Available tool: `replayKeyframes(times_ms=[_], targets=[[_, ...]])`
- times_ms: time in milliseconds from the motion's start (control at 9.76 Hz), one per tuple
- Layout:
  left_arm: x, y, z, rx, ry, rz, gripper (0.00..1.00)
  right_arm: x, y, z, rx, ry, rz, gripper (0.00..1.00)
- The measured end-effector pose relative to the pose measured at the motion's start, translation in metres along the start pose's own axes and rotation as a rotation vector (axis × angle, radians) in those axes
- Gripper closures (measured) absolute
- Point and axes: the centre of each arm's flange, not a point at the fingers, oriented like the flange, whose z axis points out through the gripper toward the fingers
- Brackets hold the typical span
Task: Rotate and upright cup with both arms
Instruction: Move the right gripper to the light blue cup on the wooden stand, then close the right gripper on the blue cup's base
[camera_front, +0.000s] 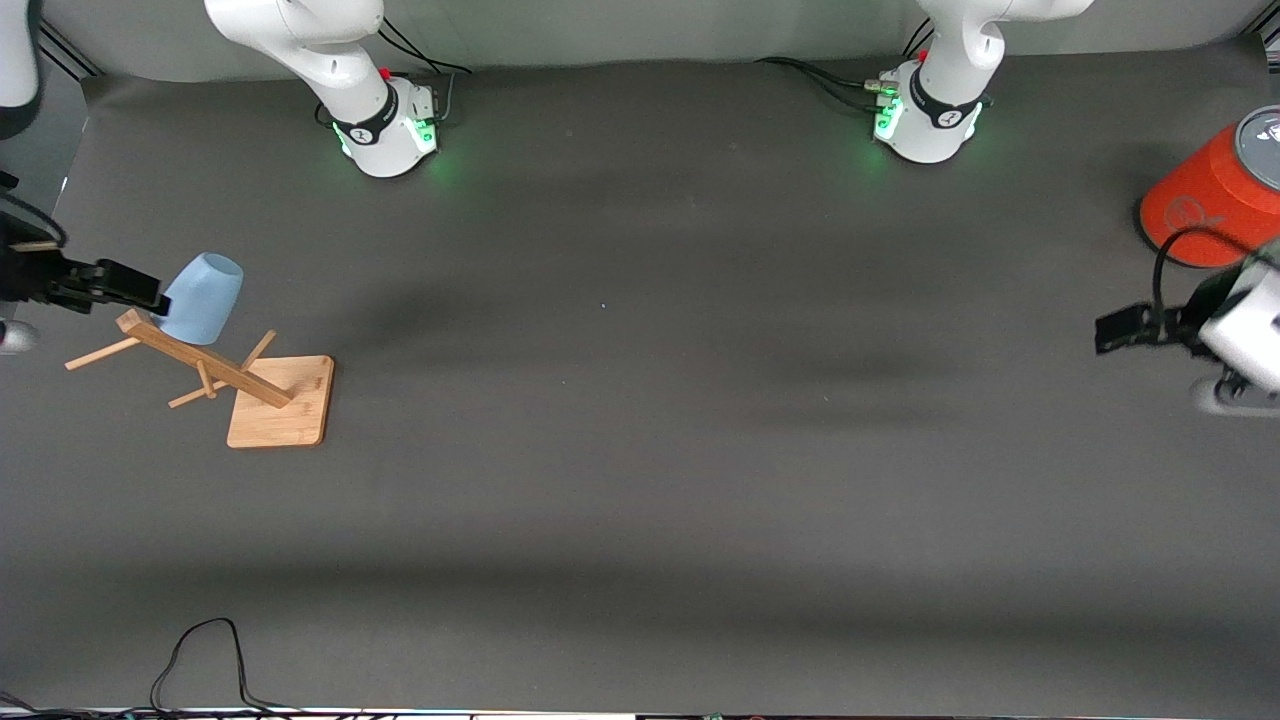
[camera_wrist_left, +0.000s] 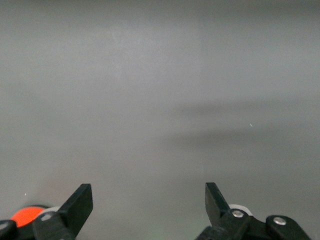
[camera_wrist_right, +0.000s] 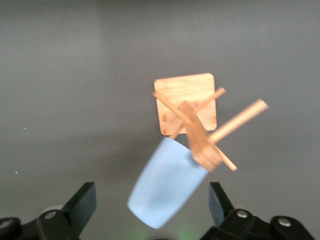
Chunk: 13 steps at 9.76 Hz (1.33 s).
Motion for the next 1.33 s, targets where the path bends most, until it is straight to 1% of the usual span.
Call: replayKeyframes(times_ms=[205, 307, 410, 615, 820, 1024, 1332], targets=[[0.019, 0.001, 0.009, 0.006, 0.000, 0.023, 0.00, -0.016, 0.015, 0.001, 0.012, -0.007, 0.055, 0.00], [0.020, 0.000, 0.006, 0.004, 0.008, 0.039, 0.00, -0.021, 0.017, 0.001, 0.015, -0.009, 0.135, 0.00], [0.020, 0.005, 0.000, 0.001, 0.022, 0.056, 0.00, -0.025, 0.016, 0.003, 0.016, -0.014, 0.243, 0.00], [0.020, 0.026, -0.010, -0.003, 0.041, 0.092, 0.00, -0.034, 0.009, 0.009, 0.020, -0.026, 0.437, 0.00], [0.020, 0.027, -0.009, -0.003, 0.037, 0.094, 0.00, -0.045, 0.001, 0.024, 0.034, -0.002, 0.568, 0.00], [0.019, 0.028, -0.008, -0.010, 0.027, 0.096, 0.00, -0.056, -0.001, 0.049, 0.046, 0.010, 0.620, 0.00], [0.019, 0.029, -0.008, -0.018, 0.025, 0.097, 0.00, -0.056, 0.001, 0.089, 0.049, 0.014, 0.636, 0.00]])
